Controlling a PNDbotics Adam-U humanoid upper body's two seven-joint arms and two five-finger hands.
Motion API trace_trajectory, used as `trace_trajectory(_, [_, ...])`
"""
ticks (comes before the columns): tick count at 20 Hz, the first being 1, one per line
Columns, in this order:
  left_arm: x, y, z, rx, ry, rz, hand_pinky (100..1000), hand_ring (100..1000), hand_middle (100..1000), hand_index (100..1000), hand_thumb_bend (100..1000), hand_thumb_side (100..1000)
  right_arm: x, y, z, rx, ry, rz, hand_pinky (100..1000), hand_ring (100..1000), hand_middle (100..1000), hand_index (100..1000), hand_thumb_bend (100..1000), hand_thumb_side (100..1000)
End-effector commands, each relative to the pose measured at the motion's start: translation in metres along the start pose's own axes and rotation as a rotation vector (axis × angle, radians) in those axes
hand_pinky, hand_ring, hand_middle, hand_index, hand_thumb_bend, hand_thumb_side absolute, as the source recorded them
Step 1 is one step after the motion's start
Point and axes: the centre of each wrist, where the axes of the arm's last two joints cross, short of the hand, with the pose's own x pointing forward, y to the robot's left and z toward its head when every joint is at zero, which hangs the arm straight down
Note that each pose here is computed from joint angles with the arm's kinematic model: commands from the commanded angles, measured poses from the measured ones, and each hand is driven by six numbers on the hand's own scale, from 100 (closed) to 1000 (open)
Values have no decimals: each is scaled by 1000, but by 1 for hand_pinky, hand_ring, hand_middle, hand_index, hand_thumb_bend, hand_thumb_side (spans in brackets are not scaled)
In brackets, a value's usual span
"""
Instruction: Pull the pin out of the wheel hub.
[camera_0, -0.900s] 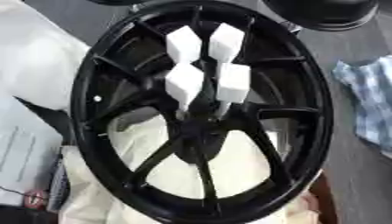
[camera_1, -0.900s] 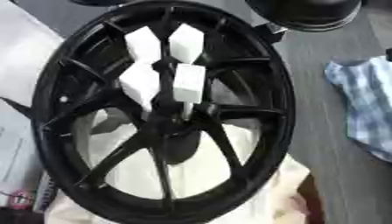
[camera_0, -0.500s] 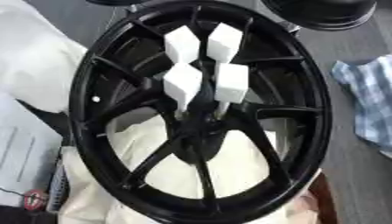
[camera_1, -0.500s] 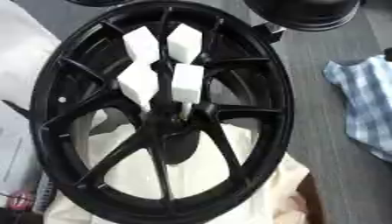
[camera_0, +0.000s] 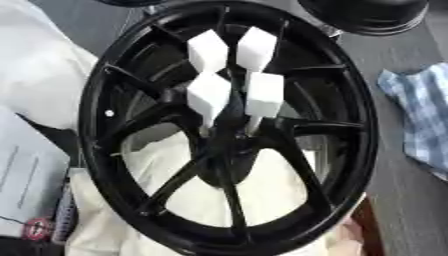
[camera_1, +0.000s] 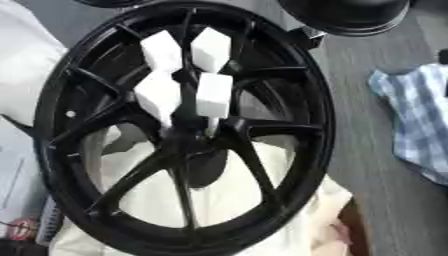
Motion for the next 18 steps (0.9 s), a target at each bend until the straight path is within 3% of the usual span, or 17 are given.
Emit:
trace_trajectory(1, [6,3,-4,-25,-24,-21,819,669,545,776,100,732,15,-21,-19,180,-62,213,883,816,701,795,100,201])
trace_trajectory(3, [6,3,-3,-29,-21,-23,819,669,545,775,100,733,21,-26,-28,289,-93,309,879,819,712,797,100,198])
trace_trajectory(9, [6,2,-3,-41,-18,-22,819,669,544,776,100,737,35,-34,-49,490,-193,480,878,849,755,804,100,217])
trace_trajectory(13, [6,1,-3,-51,-17,-18,820,670,544,775,100,738,42,-35,-58,565,-266,524,878,847,754,803,100,222])
trace_trajectory(18, [7,0,-4,-58,-22,-12,820,670,545,775,100,738,48,-35,-66,604,-286,521,878,844,750,801,100,223])
